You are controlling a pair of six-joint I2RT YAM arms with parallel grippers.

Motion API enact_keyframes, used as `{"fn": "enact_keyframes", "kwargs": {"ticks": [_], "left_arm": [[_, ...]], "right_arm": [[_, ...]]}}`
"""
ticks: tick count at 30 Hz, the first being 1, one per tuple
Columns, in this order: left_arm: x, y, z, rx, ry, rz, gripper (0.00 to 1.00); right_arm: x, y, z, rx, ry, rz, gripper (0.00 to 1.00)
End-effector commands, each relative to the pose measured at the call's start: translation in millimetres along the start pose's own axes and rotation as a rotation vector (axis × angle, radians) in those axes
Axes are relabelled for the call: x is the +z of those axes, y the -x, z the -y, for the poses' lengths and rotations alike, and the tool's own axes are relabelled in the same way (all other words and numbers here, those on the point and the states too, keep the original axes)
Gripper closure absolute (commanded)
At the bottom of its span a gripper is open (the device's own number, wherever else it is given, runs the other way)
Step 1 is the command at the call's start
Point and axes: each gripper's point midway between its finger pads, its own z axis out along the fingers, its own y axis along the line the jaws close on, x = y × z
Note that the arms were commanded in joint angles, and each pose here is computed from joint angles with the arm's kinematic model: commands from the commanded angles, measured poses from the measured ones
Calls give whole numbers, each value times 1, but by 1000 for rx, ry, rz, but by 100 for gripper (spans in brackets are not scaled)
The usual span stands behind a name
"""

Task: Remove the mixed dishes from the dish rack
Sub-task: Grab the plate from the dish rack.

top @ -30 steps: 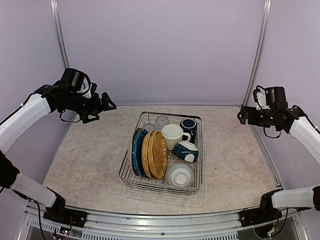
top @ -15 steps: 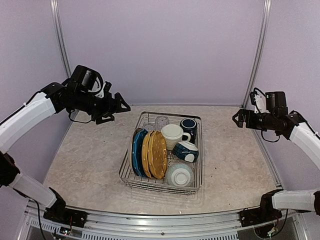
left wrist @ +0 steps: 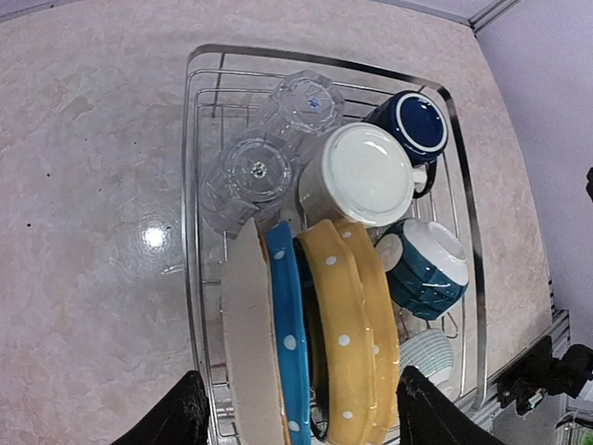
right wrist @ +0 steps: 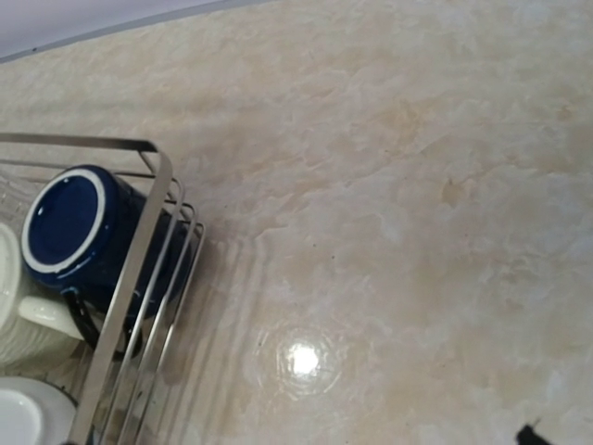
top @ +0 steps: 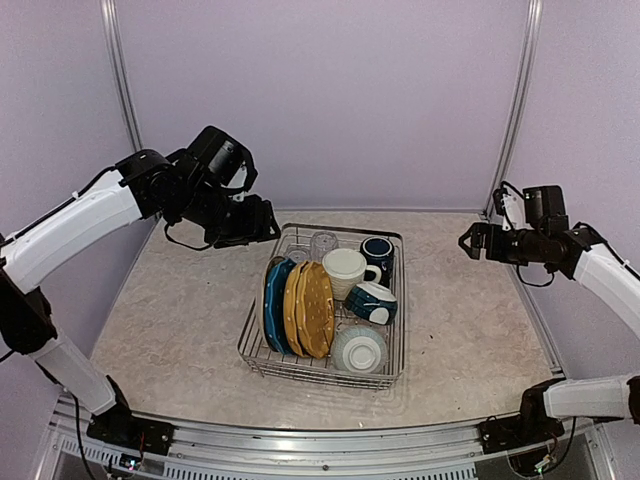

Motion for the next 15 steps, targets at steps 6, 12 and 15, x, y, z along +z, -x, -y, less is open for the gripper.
{"fn": "enact_keyframes", "kwargs": {"ticks": [6, 12, 15], "left_arm": [[27, -23, -20, 54, 187, -103, 42], [44, -28, -30, 72, 248, -123, 53], [48, -32, -32, 75, 253, -127, 60]], "right_arm": [[12, -12, -6, 1, 12, -42, 0], [20, -18, -12, -5, 18, -64, 0], [22, -18, -19, -10, 26, -67, 0]]}}
